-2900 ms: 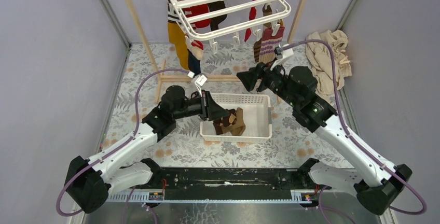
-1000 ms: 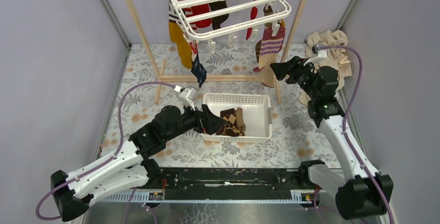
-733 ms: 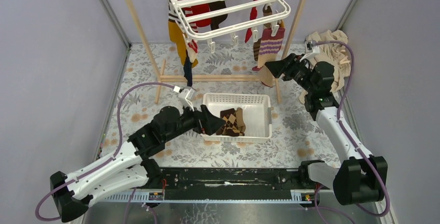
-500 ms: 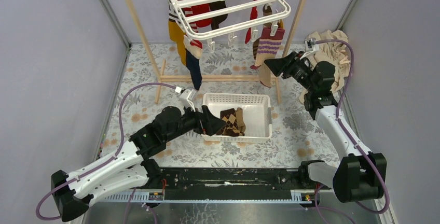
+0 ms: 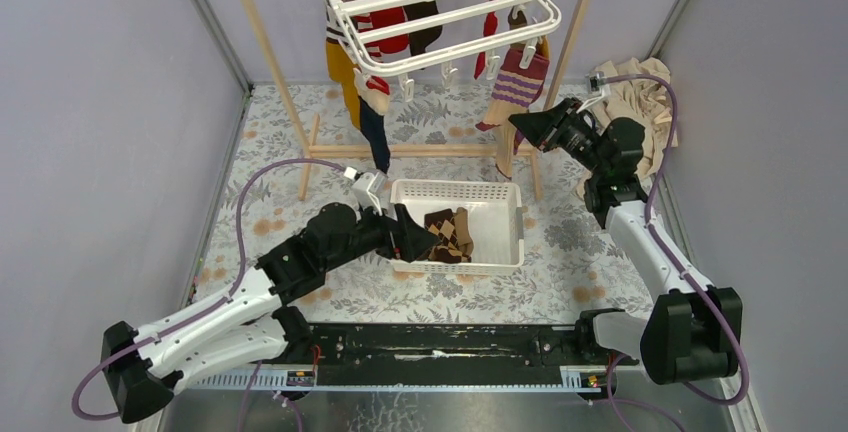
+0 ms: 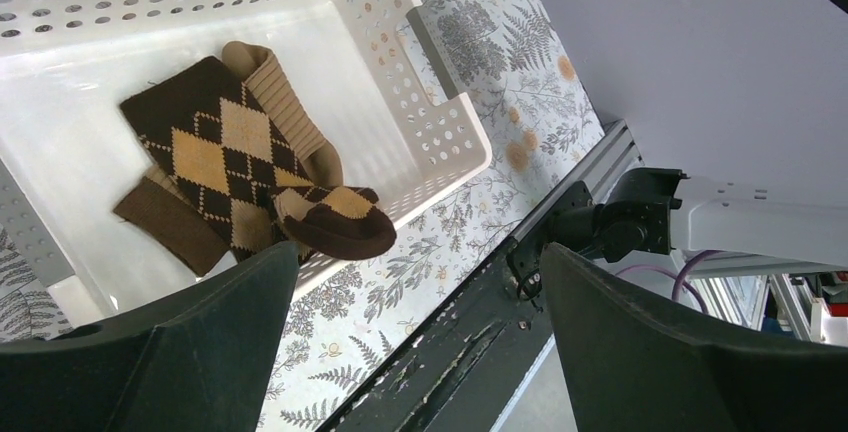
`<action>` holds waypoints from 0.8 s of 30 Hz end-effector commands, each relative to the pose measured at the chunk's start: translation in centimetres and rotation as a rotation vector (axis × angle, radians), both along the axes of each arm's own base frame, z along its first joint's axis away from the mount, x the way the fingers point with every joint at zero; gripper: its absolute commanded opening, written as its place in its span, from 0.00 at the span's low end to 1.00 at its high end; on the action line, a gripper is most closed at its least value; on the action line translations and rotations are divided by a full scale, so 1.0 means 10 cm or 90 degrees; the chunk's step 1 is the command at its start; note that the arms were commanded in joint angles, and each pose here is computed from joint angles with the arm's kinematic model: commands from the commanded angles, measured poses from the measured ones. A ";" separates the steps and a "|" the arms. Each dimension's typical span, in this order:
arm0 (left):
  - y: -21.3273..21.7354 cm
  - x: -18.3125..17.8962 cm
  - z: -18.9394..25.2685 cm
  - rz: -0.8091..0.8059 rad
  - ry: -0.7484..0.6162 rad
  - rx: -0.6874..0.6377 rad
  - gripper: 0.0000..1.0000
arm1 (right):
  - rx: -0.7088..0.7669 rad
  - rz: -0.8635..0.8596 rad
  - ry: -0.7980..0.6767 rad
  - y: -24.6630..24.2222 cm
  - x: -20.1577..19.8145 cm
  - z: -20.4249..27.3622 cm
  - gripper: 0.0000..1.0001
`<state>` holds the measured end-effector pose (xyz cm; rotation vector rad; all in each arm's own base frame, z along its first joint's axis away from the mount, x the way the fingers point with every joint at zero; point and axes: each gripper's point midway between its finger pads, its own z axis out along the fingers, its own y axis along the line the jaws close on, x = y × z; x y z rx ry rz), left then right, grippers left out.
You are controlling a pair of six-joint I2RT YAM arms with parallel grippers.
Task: Remove the socks clipped to the hanger
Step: Remove the sock from the hanger.
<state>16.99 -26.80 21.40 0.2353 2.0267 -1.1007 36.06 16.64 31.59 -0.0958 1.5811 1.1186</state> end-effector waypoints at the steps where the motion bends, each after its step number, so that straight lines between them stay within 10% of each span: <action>1: -0.10 0.09 0.23 0.000 -0.043 -0.027 0.99 | 0.013 0.020 -0.052 0.02 -0.16 0.27 0.19; 24: -0.03 0.51 0.82 0.120 -0.171 -0.085 0.99 | -0.011 0.113 -0.007 0.78 -0.69 0.46 0.16</action>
